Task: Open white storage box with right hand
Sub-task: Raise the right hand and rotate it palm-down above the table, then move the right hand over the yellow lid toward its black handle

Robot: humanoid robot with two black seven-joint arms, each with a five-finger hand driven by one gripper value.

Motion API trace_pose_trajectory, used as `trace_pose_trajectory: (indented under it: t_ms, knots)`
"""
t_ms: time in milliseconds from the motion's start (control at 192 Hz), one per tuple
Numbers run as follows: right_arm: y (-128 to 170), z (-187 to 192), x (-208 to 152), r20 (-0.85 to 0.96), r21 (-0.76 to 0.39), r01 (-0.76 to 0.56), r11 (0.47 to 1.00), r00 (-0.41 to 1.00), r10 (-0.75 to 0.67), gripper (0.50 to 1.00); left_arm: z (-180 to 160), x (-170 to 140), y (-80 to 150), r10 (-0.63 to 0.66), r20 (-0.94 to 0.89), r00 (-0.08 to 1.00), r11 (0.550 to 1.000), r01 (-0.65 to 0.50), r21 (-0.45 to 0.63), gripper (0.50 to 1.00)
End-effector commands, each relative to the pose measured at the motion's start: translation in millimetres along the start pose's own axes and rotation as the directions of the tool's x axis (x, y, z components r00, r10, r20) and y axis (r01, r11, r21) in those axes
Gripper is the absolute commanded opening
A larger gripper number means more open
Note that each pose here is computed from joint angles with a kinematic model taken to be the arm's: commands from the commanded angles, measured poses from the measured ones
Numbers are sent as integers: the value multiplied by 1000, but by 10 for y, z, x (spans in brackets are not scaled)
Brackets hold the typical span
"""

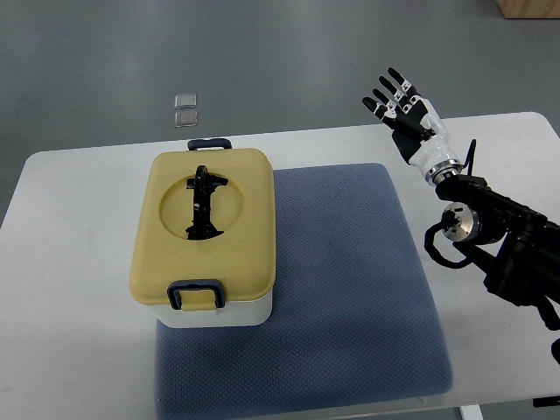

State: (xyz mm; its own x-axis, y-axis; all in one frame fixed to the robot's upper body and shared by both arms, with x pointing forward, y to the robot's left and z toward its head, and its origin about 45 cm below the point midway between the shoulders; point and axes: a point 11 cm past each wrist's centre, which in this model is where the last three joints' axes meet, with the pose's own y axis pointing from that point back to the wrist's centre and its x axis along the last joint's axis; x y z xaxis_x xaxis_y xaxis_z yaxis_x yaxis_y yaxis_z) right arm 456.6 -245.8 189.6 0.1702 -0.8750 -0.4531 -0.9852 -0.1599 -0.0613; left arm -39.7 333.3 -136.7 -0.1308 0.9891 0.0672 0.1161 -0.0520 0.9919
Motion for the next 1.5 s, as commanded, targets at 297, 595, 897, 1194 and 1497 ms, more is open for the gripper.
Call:
trace_pose_trajectory:
  t_ms: [297,595,897,1194,1497]
  knots:
    - [-5,-13,3,-1,3,0,1000,1000,0,930,9,9,1,3,2,1000,1000,-3,-1,1000]
    - [-1,-28,46,-8,4,-8,1000,1000,8,930,36,6,4,2,1,1000,1000,-2,-6,1000]
    - [-4,-35,60,-18,3,-8,1000,1000,9,930,36,6,4,2,1,1000,1000,-2,-6,1000]
    - [-96,-302,53,-152,20,62,998,987,-58,930,37,11,4,4,1,1000,1000,-4,-6,1000]
    - [-372,-892,-653,-546,-69,428,901,740,-393,930,36,6,4,2,1,1000,1000,-2,-6,1000]
